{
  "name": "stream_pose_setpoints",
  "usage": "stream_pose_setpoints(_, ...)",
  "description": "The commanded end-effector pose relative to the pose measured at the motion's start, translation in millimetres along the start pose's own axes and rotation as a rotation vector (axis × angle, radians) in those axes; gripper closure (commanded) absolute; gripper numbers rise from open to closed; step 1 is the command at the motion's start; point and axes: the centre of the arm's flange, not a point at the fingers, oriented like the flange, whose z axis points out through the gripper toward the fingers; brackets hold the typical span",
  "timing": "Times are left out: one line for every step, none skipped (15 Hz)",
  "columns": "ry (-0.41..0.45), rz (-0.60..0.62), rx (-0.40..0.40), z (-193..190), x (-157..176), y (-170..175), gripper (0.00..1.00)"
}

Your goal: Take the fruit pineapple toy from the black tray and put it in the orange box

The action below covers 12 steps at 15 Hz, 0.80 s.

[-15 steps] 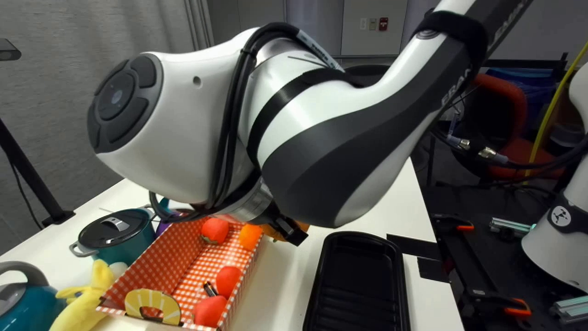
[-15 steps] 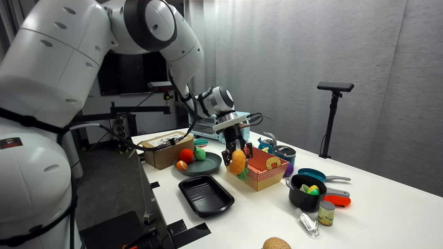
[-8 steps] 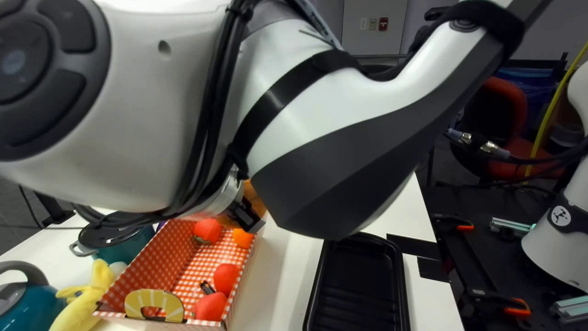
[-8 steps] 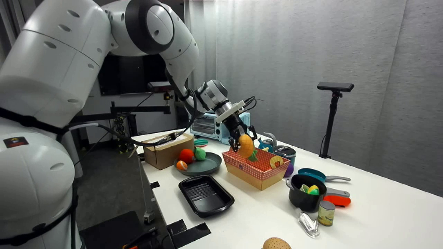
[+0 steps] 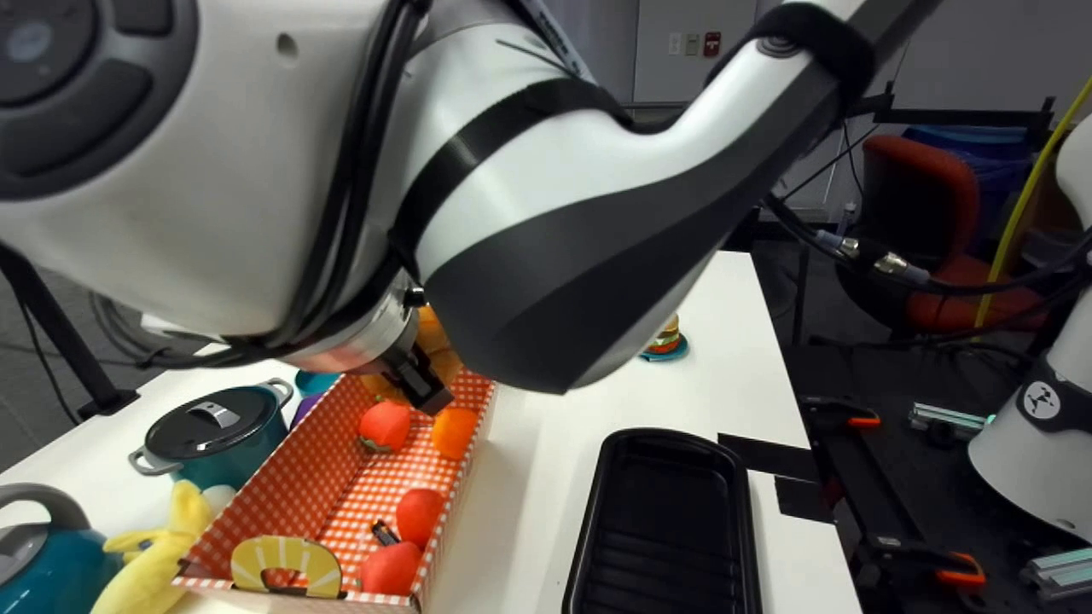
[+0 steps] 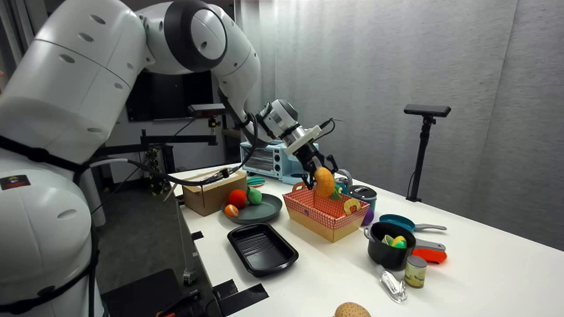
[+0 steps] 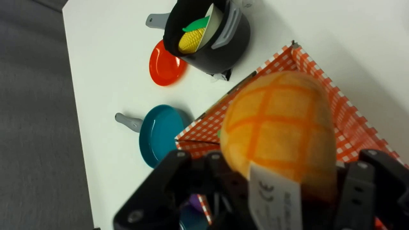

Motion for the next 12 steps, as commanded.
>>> stream_pose_setpoints(0.012,0.031,0.057,34,-24,21,0.6)
stream_pose_setpoints(0.008,0.038,0.075,45,-31,26,0.53)
stream_pose_setpoints(-0.003,0.036,0.1,58,-40,30,0.46)
stream_pose_setpoints(-0.013,0.042,0.123,69,-48,34,0.38)
stream_pose_setpoints(-0.025,0.043,0.146,81,-56,38,0.31)
stream_pose_setpoints(-0.035,0.045,0.165,90,-62,42,0.22)
stream_pose_setpoints(-0.042,0.051,0.182,97,-70,46,0.15)
stream_pose_setpoints(-0.05,0.057,0.197,103,-75,51,0.06)
stream_pose_setpoints(-0.056,0.063,0.207,108,-80,55,0.01)
stream_pose_setpoints(-0.063,0.068,0.217,112,-84,59,0.0)
stream_pose_setpoints(-0.068,0.076,0.227,115,-88,62,0.0)
stream_pose_setpoints(-0.074,0.082,0.233,118,-92,63,0.0)
